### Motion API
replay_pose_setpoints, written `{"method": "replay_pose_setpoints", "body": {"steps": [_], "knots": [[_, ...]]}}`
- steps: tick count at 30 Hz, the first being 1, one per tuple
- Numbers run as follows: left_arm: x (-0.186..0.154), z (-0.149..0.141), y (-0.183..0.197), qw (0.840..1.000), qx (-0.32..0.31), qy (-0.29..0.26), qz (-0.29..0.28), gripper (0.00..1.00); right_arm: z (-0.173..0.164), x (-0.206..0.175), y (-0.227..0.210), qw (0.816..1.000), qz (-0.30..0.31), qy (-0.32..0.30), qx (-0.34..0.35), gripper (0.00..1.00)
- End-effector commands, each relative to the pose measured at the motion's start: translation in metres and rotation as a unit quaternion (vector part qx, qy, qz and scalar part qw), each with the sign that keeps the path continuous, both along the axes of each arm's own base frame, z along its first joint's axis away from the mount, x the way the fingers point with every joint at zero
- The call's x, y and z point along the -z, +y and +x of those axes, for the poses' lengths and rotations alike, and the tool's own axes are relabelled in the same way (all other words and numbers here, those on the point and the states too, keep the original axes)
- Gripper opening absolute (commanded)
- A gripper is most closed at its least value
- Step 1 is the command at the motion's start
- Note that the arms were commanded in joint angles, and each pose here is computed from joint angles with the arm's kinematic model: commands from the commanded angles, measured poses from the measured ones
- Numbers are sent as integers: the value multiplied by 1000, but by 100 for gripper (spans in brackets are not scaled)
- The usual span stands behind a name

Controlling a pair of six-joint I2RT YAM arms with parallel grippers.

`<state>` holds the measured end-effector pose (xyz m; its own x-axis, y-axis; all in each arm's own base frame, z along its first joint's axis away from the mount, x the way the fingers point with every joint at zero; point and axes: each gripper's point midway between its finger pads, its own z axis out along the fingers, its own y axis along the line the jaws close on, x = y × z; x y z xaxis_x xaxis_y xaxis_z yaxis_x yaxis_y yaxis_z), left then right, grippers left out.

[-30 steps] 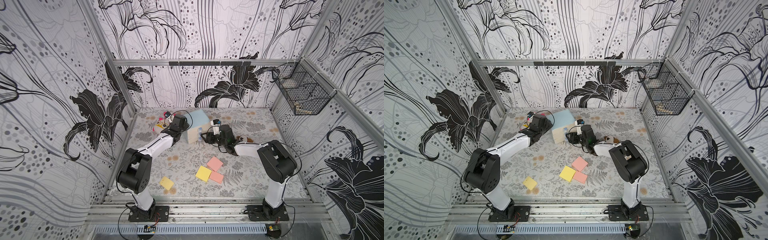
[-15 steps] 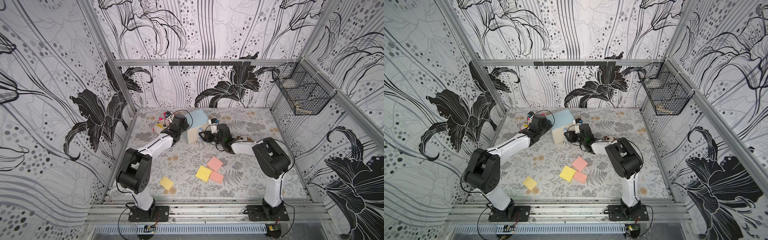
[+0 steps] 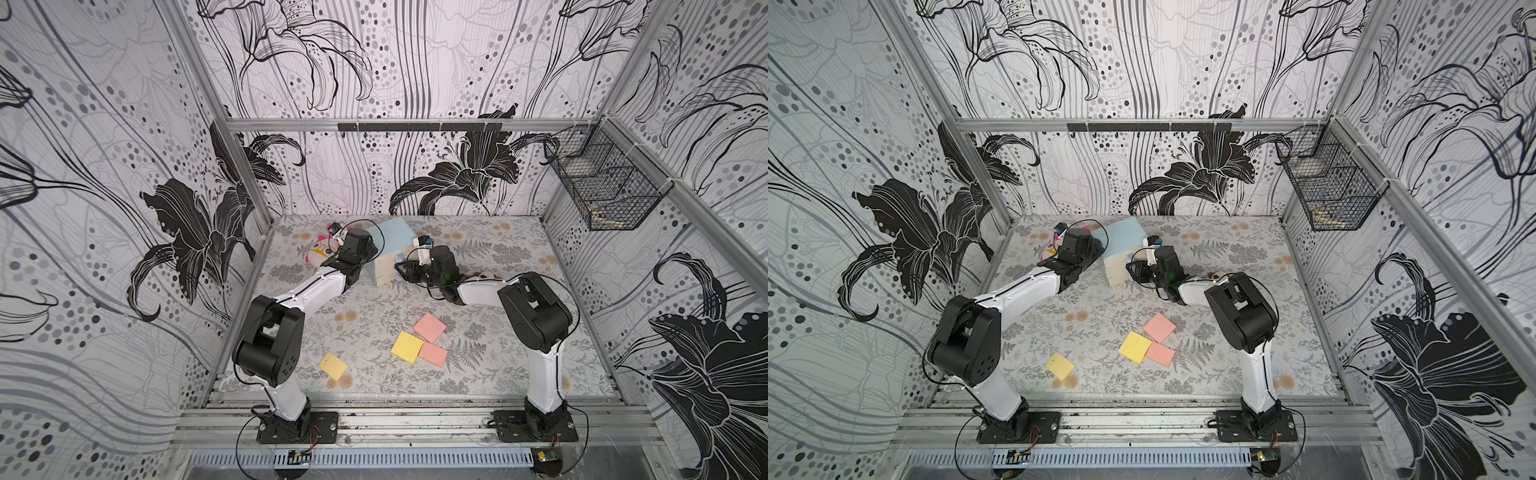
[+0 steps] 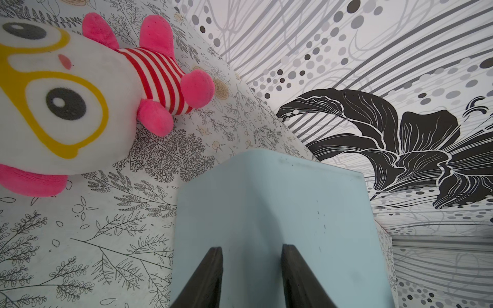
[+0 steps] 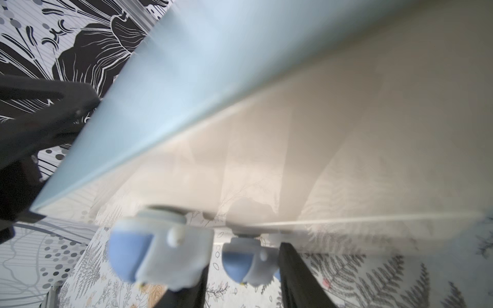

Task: Please put the sticky notes in the drawer by color
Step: Open the drawer in the storage box.

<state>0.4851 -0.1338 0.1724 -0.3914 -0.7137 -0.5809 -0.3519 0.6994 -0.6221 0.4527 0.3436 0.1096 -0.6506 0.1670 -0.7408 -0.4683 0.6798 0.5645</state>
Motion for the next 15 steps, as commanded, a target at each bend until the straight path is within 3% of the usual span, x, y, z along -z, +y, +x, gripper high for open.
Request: {"method": "replay_pose_setpoints", "body": {"steps": [1,8,15], "knots": [[42,-13,3,998,7,61,16,41,5,5,6,1000,1,10,5,45],[43,-14,4,998,7,62,16,41,3,11,3,1000,-7,17,11,35],[45,-15,7,998,2,64,15,41,-4,9,-5,1000,-14,15,17,32]]}}
